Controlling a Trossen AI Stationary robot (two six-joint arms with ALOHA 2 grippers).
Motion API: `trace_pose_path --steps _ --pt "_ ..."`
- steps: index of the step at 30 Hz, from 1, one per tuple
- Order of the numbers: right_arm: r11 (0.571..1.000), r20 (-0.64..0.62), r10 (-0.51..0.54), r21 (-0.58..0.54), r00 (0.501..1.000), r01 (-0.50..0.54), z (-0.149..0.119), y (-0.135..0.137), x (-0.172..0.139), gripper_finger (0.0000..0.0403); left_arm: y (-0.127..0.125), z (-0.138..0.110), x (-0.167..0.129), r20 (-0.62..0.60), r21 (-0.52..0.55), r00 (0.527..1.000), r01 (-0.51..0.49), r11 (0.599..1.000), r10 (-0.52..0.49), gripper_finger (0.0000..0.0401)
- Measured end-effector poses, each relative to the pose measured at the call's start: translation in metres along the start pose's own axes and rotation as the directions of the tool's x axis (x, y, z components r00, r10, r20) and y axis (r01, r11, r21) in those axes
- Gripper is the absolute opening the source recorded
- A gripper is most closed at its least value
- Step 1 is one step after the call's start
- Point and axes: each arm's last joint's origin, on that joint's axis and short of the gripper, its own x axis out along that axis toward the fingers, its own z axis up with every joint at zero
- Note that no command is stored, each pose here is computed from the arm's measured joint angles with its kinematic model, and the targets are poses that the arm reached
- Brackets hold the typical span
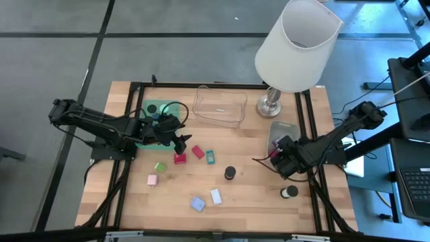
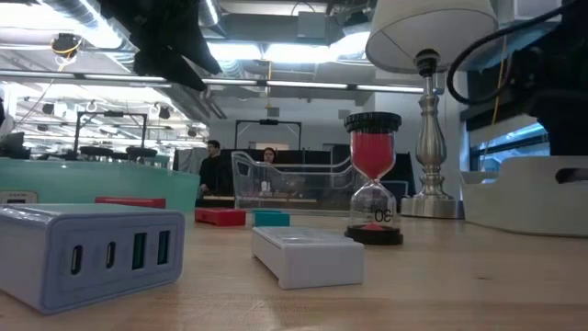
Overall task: Pick & Place Office items
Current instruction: Put the right blue charger adapter into the gray bin, then put the red charger adapter into the gray bin
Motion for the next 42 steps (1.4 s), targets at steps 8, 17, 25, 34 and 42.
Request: trace_pose_path --steps 8,17,25,34,42 --pt "0.989 0.033 0.033 -0.144 0.999 -0.028 0.0 0.003 0.007 0.0218 0.001 0.001 0.0 0.02 0.063 0.999 -0.027 0.998 0.026 0.0266" --pt "0.97 0.046 0.034 -0.242 0.998 -0.022 0.005 0.004 0.009 0.0229 0.002 0.002 0.0 0.052 0.062 0.996 -0.073 0.995 0.069 0.0266" --pt "0.966 0.051 0.041 -0.257 0.998 -0.026 0.006 0.004 0.009 0.0266 0.002 0.002 0.0 0.052 0.067 0.996 -0.073 0.995 0.07 0.0266" --pt "0.947 0.047 0.028 -0.32 0.999 -0.011 0.01 0.004 -0.001 0.0272 0.002 0.002 0.0 0.052 0.068 0.996 -0.073 0.995 0.07 0.0266" --pt "0.939 0.105 0.042 -0.345 0.994 -0.003 0.031 0.007 -0.045 0.027 0.002 0.001 0.0 0.047 0.058 0.997 -0.064 0.996 0.061 0.0266"
